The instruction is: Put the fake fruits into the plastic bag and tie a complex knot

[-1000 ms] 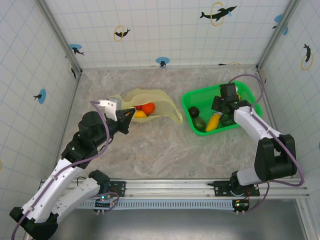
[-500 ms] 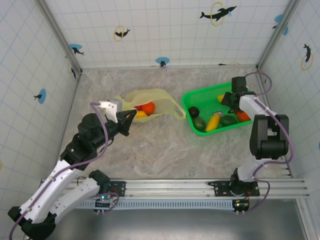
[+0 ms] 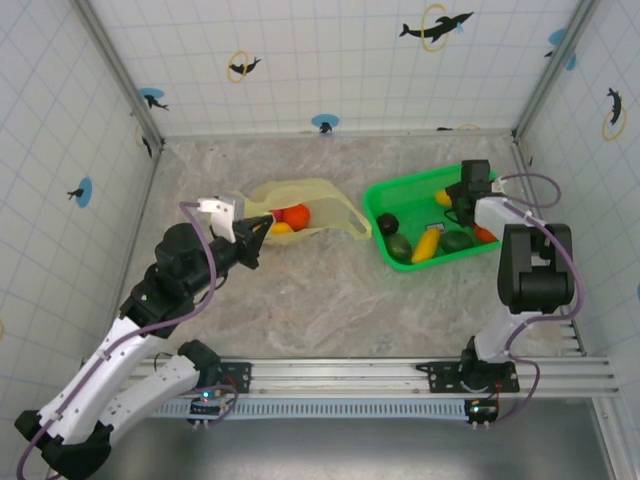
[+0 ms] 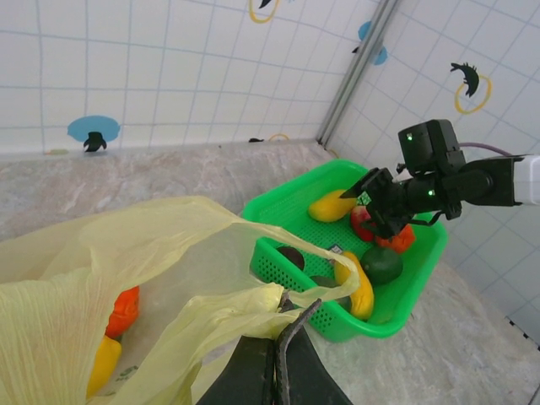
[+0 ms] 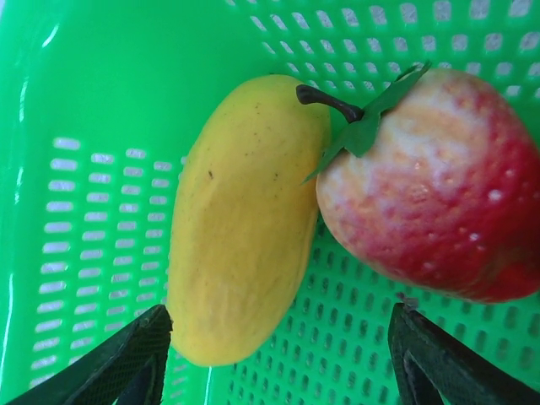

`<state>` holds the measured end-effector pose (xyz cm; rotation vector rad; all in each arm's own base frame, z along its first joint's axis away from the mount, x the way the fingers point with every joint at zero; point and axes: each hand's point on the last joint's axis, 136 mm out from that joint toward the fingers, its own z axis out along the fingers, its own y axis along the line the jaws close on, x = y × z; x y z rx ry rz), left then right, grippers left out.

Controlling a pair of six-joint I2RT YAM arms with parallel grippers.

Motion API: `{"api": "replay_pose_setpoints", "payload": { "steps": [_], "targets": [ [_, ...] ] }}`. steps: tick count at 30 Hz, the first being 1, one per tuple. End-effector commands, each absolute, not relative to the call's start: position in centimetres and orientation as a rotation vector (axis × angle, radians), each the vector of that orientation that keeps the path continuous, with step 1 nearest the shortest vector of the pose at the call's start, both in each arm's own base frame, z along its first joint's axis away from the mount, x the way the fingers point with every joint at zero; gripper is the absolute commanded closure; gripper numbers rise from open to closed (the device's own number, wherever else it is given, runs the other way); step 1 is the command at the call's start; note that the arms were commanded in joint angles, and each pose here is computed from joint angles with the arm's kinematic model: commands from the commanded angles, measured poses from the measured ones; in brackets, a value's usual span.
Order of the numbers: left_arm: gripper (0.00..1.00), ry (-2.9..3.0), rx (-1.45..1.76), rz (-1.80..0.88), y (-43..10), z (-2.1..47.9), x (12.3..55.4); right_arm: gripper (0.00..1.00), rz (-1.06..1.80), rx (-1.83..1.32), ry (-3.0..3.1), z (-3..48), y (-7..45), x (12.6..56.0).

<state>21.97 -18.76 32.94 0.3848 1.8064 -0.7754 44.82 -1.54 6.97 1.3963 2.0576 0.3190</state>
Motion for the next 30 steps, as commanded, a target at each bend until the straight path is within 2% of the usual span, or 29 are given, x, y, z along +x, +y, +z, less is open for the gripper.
{"api": "replay_pose_setpoints", "payload": {
  "steps": [1,10,18,25,30],
  "targets": [
    [1.0,1.774,0.402,-0.761,-18.7,34.3,21.8,0.29,0.363,1.497,1.943,6.9,-2.1,47.0],
    [1.0,1.792,0.403,-0.742,-18.6,33.9,22.1,0.31,0.361,1.555,1.942,4.6,-2.8,48.9],
    [1.0,1.799,0.401,-0.736,-18.6,34.1,22.2,0.45,0.367,1.59,1.974,2.3,-2.6,48.2],
    [1.0,1.808,0.403,-0.734,-18.8,34.0,22.4,0.55,0.477,1.48,1.942,5.7,-1.9,48.8],
    [1.0,1.812,0.405,-0.737,-18.9,33.8,22.5,0.59,0.528,1.402,1.918,9.1,-1.3,48.3]
  ]
}}
